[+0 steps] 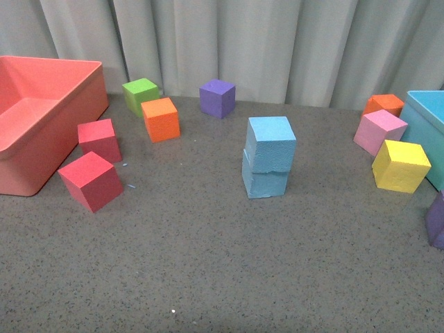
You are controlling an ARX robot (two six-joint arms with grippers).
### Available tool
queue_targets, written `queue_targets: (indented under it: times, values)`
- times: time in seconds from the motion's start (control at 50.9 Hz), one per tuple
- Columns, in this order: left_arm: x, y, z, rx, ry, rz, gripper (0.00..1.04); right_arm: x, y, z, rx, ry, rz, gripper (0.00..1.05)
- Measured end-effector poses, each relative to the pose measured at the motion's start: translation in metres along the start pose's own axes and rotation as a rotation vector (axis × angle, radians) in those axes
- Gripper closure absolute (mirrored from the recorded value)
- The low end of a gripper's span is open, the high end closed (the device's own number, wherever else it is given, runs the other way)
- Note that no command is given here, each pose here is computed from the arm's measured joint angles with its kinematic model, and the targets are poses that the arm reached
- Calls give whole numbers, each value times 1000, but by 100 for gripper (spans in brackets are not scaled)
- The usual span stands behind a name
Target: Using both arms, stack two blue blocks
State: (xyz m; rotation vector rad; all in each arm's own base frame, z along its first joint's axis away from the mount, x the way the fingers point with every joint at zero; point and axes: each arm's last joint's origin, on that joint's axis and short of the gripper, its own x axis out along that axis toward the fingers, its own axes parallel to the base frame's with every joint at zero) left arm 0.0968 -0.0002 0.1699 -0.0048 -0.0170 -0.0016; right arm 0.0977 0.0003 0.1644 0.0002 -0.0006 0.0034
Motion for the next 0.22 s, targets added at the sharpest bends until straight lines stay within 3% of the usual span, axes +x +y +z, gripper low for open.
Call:
queue_targets:
  times: [0.216]
  values:
    - [0,0,0,0,0,0,7,0,0,0,0,0,0,10]
